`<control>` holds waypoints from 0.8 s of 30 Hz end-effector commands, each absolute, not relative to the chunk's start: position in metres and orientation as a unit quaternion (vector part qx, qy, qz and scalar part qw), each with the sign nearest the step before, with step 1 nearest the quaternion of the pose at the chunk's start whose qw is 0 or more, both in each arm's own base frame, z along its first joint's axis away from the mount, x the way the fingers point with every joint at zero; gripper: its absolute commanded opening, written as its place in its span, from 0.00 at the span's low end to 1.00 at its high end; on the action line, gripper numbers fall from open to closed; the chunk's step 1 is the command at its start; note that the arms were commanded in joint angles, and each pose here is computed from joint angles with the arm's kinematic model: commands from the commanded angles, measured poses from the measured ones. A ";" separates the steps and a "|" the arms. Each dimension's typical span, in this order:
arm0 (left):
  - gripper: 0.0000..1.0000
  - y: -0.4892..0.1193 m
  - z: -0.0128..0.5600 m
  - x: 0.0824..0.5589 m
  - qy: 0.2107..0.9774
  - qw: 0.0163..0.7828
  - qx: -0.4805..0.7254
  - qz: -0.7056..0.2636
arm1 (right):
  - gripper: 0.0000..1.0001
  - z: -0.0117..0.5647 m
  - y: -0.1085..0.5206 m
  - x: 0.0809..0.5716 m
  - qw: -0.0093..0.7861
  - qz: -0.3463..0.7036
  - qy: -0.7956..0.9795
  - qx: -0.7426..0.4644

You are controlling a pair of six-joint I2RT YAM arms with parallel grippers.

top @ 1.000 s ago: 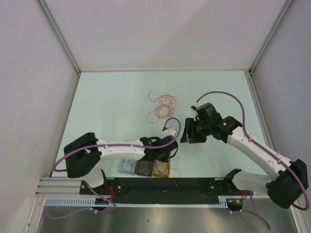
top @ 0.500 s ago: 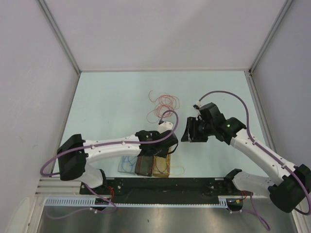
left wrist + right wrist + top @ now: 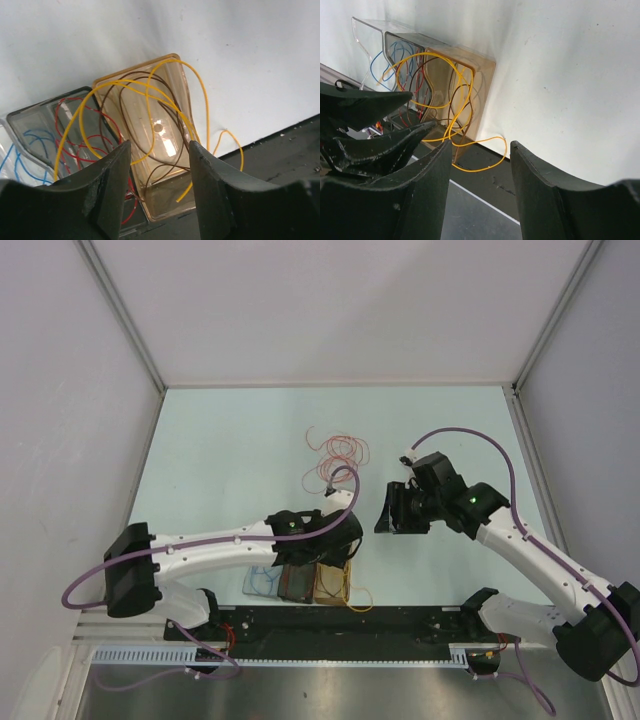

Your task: Untangle the cables

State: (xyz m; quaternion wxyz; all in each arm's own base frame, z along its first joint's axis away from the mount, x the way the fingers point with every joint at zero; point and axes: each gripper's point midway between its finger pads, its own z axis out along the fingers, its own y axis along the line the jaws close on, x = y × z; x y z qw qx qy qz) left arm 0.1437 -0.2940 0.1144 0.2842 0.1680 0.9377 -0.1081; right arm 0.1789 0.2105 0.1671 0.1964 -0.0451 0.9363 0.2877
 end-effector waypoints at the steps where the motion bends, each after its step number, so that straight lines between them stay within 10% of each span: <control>1: 0.56 -0.316 0.135 0.141 0.927 0.294 0.163 -0.164 | 0.54 0.182 0.211 0.183 0.218 0.295 0.929 -0.049; 19: 0.50 -0.331 0.087 0.128 0.945 0.239 0.177 -0.133 | 0.54 0.181 0.210 0.184 0.217 0.292 0.930 -0.052; 24: 0.32 -0.330 0.078 0.128 0.947 0.235 0.181 -0.121 | 0.54 0.181 0.209 0.183 0.218 0.291 0.930 -0.051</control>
